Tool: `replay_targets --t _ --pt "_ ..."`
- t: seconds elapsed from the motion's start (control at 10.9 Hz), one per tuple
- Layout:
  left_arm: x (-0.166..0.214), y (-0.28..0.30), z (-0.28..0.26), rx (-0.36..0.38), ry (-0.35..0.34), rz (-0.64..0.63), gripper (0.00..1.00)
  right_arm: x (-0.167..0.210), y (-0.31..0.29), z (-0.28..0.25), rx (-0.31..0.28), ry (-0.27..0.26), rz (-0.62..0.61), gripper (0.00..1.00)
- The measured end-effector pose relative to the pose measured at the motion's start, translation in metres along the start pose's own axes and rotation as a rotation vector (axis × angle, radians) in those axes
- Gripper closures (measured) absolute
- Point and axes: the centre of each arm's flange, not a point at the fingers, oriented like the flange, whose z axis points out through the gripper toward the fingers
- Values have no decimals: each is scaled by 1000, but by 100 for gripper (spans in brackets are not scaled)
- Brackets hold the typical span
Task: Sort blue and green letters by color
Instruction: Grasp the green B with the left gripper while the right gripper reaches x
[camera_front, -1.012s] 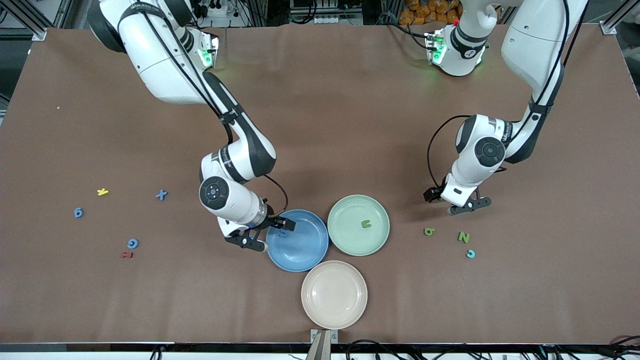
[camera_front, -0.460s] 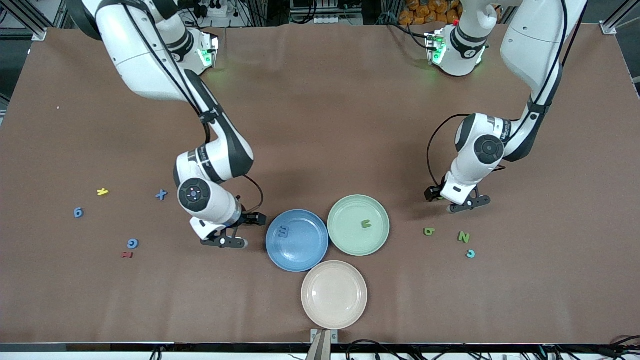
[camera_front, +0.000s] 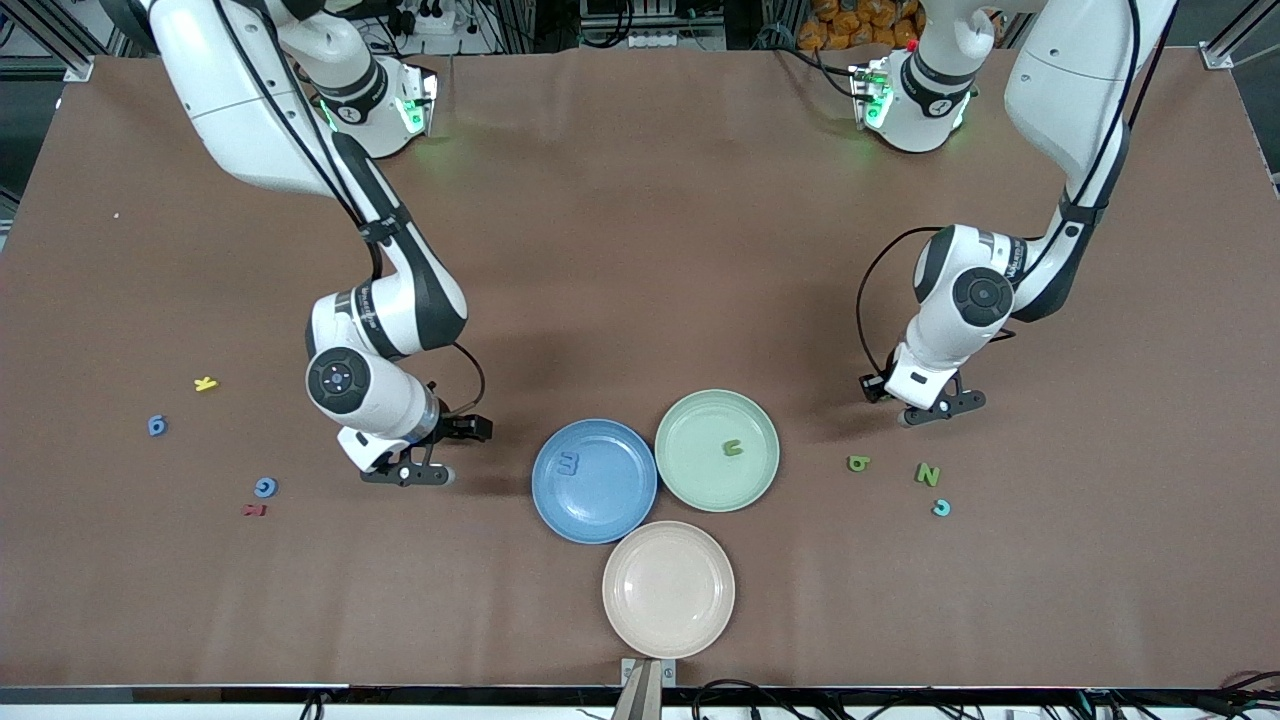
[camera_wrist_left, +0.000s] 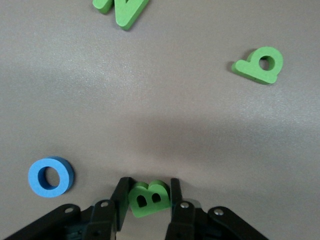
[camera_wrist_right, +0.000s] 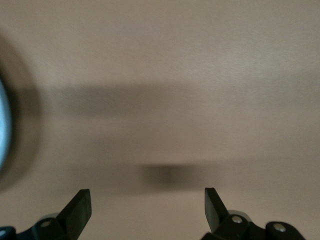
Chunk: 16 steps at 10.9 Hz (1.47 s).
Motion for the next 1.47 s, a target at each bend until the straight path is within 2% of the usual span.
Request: replay_targets --t 0.55,0.83,1.01,1.2,1.47 --pt "7 6 -7 -11 20 3 63 -11 89 -12 -3 -24 -351 0" --pt "25 20 -29 -1 16 7 63 -24 114 2 -28 24 -492 0" --pt "31 44 -48 -5 24 -16 63 -43 129 14 -54 52 -617 0" --pt "28 82 -67 -20 27 -57 63 -62 140 12 -59 36 -726 0" --pt "22 136 -84 -40 16 -129 63 -66 204 4 -68 32 -932 0"
